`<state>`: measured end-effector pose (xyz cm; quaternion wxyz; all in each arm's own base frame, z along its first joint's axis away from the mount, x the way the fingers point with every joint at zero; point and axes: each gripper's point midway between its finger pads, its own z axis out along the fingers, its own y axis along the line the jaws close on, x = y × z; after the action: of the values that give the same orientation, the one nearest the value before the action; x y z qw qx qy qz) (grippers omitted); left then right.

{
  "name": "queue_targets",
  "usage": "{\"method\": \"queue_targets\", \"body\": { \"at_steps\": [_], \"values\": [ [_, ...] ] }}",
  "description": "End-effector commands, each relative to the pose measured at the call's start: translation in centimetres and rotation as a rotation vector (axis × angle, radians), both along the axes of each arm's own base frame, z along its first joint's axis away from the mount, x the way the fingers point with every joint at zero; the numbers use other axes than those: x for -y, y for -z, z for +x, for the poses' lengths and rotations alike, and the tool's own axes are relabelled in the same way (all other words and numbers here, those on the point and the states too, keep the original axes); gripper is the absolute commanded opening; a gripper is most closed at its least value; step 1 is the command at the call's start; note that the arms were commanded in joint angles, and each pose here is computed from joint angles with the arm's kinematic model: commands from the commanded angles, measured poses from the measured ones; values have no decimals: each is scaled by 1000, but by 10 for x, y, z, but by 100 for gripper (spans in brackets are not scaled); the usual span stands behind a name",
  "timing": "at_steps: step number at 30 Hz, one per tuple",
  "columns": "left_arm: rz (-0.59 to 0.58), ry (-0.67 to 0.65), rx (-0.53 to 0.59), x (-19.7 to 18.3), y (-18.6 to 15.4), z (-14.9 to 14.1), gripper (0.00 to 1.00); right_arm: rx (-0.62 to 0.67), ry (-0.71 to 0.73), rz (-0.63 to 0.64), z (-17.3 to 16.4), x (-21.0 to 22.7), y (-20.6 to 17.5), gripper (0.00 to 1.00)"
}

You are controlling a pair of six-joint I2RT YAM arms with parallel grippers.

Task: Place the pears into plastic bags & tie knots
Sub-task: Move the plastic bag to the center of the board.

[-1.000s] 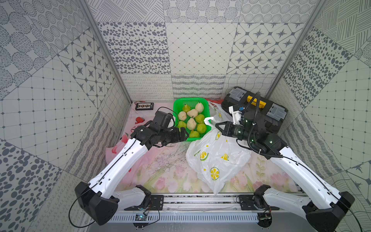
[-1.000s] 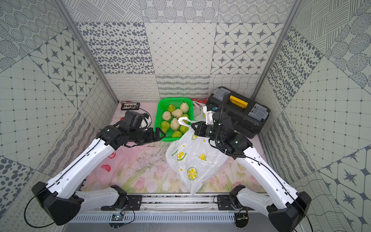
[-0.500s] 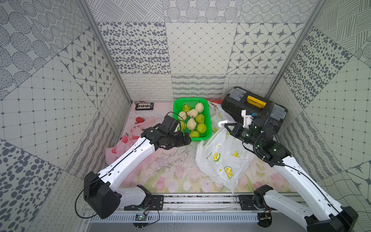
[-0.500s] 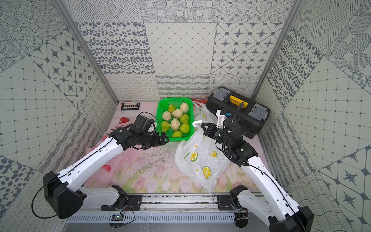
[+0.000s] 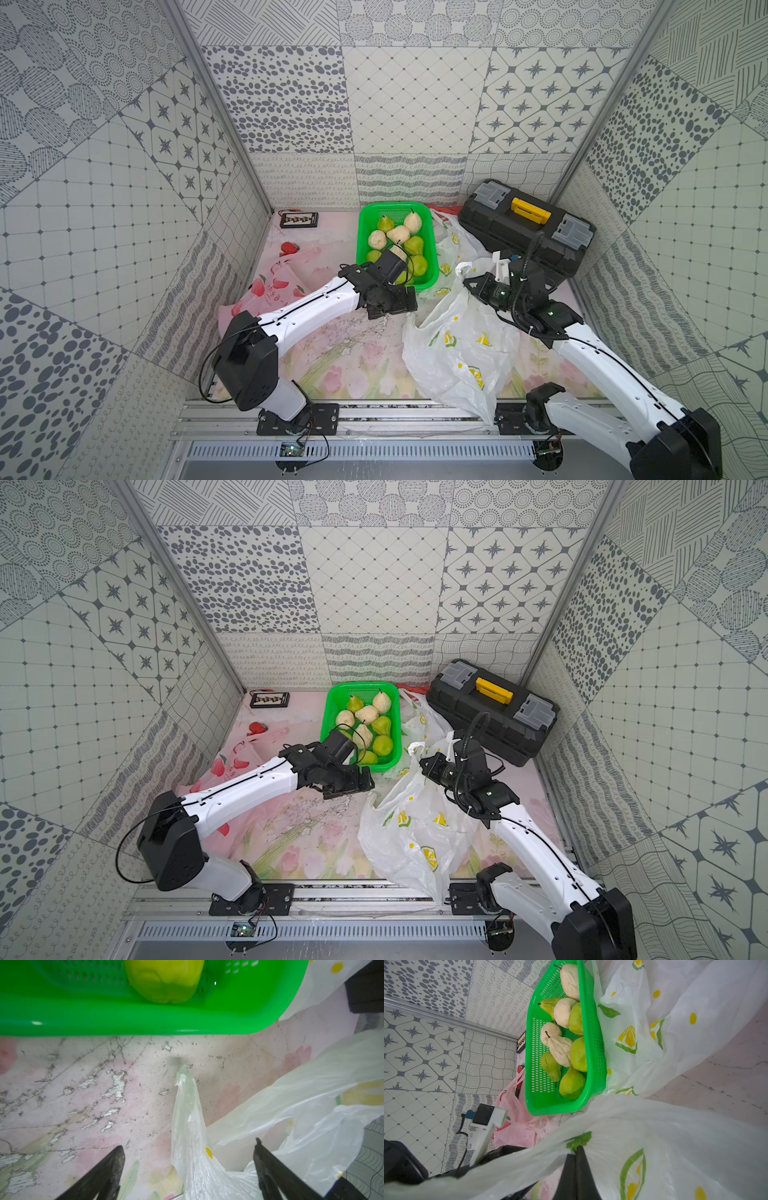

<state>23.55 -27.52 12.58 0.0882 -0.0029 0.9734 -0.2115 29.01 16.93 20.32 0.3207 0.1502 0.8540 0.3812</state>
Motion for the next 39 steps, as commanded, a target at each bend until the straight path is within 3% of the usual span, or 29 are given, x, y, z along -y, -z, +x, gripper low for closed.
{"method": "queue_targets", "body": {
  "at_steps": [1, 4, 10, 14, 17, 18, 24, 27, 30, 36, 39],
  "values": [
    [-1, -34, -74, 7, 23, -21, 96, 23, 8, 36, 2, -1, -5, 0],
    [-91, -52, -85, 31, 33, -18, 91, 17, 8, 33, 3, -2, -1, 0],
    [-189, -55, -119, 65, 46, -14, 63, 7, 14, 26, 7, -2, 5, 0],
    [-223, -41, -143, 69, 47, -18, 33, 8, 15, 29, 9, -3, 2, 0],
    [-233, -8, -54, 60, 13, -15, 3, 12, -1, 38, 7, -6, -8, 0],
    [-210, 4, -2, 51, -4, -14, 0, 21, -11, 45, 5, -7, -15, 0],
    [-53, 39, 427, -22, -118, 0, 0, 37, -55, 57, -4, -12, -42, 0],
    [3, 39, 628, -50, -154, 7, 0, 10, -93, 56, -12, -24, -39, 0],
    [57, 55, 731, -67, -168, 14, 0, -8, -191, 44, -29, -51, -35, 0],
    [209, -36, 753, -123, -155, 42, 0, -71, -388, 3, -68, -91, -9, 0],
    [307, -79, 885, -151, -172, 50, 0, -74, -426, -35, -70, -86, -6, 0]
  ]
}}
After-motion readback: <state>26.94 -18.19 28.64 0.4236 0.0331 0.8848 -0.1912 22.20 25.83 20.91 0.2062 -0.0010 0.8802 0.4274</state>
